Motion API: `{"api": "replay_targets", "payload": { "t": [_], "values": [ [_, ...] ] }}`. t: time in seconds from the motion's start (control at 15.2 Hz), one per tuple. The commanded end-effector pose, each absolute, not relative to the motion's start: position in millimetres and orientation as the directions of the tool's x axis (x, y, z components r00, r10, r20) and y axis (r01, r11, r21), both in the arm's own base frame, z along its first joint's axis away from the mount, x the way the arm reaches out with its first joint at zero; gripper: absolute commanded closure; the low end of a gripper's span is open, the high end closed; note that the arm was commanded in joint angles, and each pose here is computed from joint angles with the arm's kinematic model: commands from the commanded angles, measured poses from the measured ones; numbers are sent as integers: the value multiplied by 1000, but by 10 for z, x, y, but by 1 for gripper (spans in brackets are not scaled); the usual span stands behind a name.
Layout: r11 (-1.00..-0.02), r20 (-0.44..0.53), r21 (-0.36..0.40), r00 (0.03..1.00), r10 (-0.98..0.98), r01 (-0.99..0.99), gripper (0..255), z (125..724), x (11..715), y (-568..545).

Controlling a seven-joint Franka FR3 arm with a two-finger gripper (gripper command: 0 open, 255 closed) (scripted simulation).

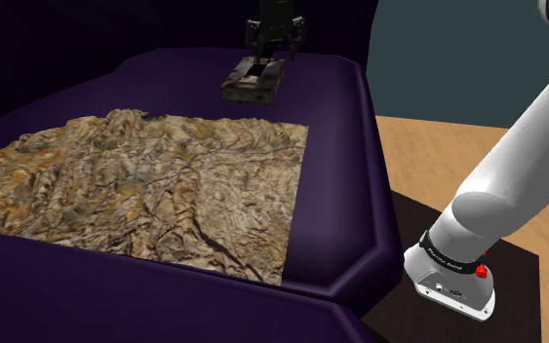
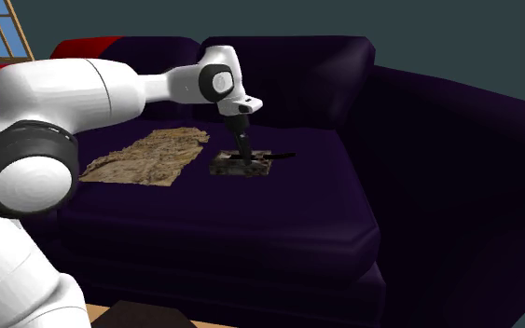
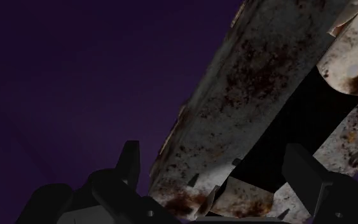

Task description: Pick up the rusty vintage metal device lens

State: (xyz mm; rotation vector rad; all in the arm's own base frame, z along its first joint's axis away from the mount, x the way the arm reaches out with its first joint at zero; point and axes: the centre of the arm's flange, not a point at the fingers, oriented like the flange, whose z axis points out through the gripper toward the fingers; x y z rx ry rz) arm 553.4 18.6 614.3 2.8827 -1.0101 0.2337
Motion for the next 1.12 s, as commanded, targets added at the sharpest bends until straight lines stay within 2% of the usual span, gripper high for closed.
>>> {"api": "replay_targets", "payload": {
  "t": [0.0,0.46,1.06],
  "values": [
    [-721,188,26,711,-677,-693,0,6148,5769,100],
    [-498,246,25,488,-837,-867,0,6267,6450,-361],
    [-498,246,25,488,-837,-867,0,5867,6450,-361]
  ]
}}
